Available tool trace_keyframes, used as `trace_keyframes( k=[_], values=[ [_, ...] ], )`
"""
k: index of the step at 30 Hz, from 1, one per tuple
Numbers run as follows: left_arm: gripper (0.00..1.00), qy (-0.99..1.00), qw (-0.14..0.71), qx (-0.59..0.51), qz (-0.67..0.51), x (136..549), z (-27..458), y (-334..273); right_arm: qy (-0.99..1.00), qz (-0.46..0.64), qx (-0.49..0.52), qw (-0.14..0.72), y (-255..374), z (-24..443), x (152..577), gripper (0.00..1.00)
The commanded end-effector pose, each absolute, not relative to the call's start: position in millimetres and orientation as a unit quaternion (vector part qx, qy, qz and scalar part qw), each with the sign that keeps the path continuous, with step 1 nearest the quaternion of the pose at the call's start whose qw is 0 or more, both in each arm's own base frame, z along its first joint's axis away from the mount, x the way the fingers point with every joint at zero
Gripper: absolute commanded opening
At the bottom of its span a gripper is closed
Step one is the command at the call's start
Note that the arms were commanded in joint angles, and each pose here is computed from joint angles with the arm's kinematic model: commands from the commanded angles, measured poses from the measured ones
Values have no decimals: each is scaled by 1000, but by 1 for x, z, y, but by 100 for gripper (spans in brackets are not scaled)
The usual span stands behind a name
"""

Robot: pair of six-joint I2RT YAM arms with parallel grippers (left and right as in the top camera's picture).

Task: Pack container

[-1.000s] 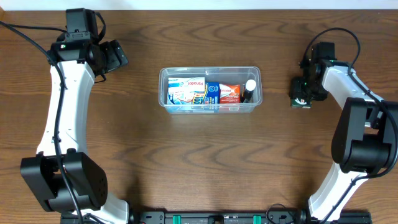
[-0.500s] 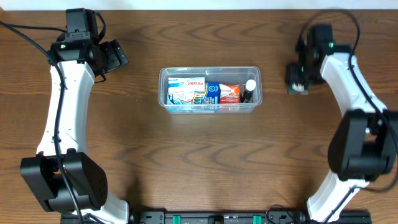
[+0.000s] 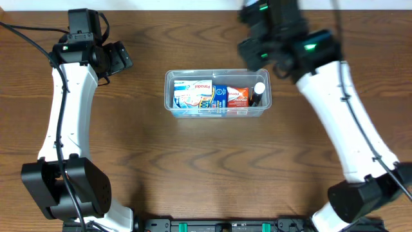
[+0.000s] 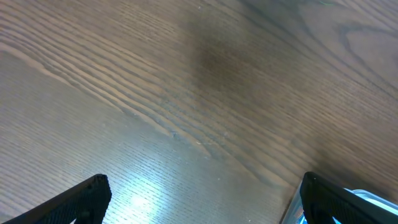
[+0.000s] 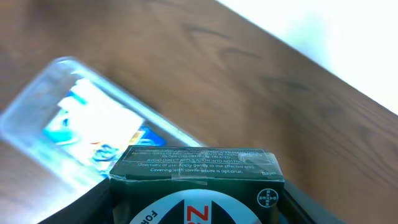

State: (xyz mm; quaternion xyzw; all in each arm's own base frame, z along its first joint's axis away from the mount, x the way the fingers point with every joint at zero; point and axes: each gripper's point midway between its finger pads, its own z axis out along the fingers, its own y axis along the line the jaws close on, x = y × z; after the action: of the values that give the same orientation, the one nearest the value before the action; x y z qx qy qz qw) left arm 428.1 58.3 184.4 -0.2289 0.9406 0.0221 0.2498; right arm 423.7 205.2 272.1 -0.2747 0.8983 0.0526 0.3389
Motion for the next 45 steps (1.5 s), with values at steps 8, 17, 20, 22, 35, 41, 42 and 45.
trace_keyframes(
  k=[8, 17, 20, 22, 35, 41, 42, 45],
  values=[
    [98, 940, 249, -232, 25, 429, 184, 60, 923, 55, -241, 296, 264, 220, 415, 60],
    [98, 940, 249, -232, 25, 429, 184, 60, 961, 44, -140, 236, 259, 168, 419, 56],
    [98, 940, 249, -232, 25, 429, 184, 60, 966, 42, -124, 222, 259, 156, 419, 56],
    [98, 940, 249, -232, 25, 429, 184, 60, 971, 43, -98, 213, 259, 148, 419, 58],
    [98, 940, 249, -232, 25, 429, 184, 60, 978, 32, -85, 185, 255, 126, 411, 59],
    [98, 940, 249, -232, 25, 429, 184, 60, 979, 31, -83, 183, 255, 123, 411, 59],
    [98, 940, 249, -232, 25, 429, 184, 60, 979, 32, -79, 182, 255, 123, 411, 59],
    [98, 940, 249, -232, 25, 429, 184, 60, 980, 35, -70, 184, 257, 123, 411, 59]
  ],
)
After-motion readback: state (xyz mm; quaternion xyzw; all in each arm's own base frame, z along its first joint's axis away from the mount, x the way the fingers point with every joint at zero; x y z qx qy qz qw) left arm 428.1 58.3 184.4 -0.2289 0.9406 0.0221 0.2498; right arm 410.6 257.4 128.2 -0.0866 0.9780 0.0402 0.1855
